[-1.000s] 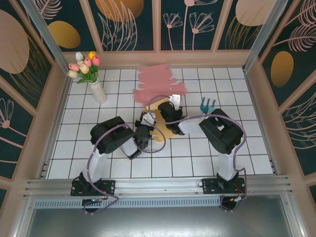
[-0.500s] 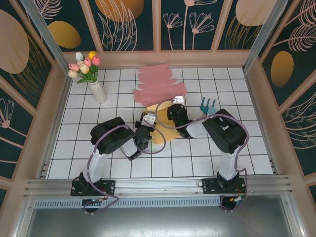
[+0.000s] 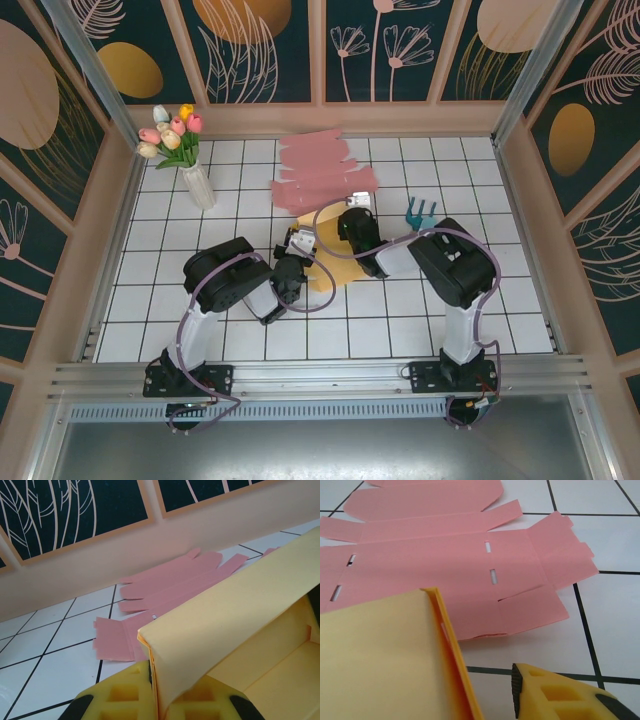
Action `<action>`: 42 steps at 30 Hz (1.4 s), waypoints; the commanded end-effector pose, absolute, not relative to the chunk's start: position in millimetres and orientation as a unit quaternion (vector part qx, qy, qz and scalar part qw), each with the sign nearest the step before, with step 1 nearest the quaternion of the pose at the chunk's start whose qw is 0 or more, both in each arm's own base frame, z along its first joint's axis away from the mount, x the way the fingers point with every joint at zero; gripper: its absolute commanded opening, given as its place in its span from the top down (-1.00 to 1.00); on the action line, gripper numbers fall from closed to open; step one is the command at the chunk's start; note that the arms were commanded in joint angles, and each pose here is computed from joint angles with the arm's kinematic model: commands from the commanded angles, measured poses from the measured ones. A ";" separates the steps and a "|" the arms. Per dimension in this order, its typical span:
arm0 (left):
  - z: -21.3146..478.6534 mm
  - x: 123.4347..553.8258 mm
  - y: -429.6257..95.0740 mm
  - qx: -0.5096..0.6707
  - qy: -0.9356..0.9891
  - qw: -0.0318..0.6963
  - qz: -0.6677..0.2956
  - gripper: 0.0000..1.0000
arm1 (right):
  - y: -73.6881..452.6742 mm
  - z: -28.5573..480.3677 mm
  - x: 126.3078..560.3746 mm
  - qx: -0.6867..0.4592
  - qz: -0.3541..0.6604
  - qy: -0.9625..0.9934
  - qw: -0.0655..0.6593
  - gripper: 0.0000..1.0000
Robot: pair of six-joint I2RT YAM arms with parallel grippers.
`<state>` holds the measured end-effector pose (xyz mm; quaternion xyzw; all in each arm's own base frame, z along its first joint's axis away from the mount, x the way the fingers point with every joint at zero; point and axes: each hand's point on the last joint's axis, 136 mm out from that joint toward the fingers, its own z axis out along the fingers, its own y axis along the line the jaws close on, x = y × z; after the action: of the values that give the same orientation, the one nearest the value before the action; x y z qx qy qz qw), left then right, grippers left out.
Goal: Fold the paper box
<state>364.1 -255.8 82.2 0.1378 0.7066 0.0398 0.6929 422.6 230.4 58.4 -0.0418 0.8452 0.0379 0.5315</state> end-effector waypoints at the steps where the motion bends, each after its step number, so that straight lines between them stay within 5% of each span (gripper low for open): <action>1: 31.0 348.6 -253.3 0.216 0.741 0.632 0.077 1.00 | 170.5 41.9 425.8 0.036 -0.099 0.848 0.520 0.34; 7: 30.4 348.7 -253.7 0.216 0.741 0.631 0.078 1.00 | 141.6 41.7 418.5 0.081 -0.174 0.838 0.511 0.40; 18: 30.4 349.0 -253.9 0.216 0.741 0.631 0.077 1.00 | 224.6 72.9 399.0 -0.040 0.047 0.844 0.533 0.20; 30: 29.5 352.6 -256.9 0.223 0.748 0.619 0.088 1.00 | 211.5 101.6 339.3 -0.088 0.100 0.850 0.509 0.06; 42: 74.5 334.3 -304.3 0.346 0.751 0.562 -0.006 1.00 | 152.0 234.6 311.3 -0.031 0.079 0.809 0.581 -0.05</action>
<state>357.8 -280.7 108.4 0.2133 0.7233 0.0123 0.6567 314.8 169.9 213.5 -0.0354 0.8045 0.1156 0.5815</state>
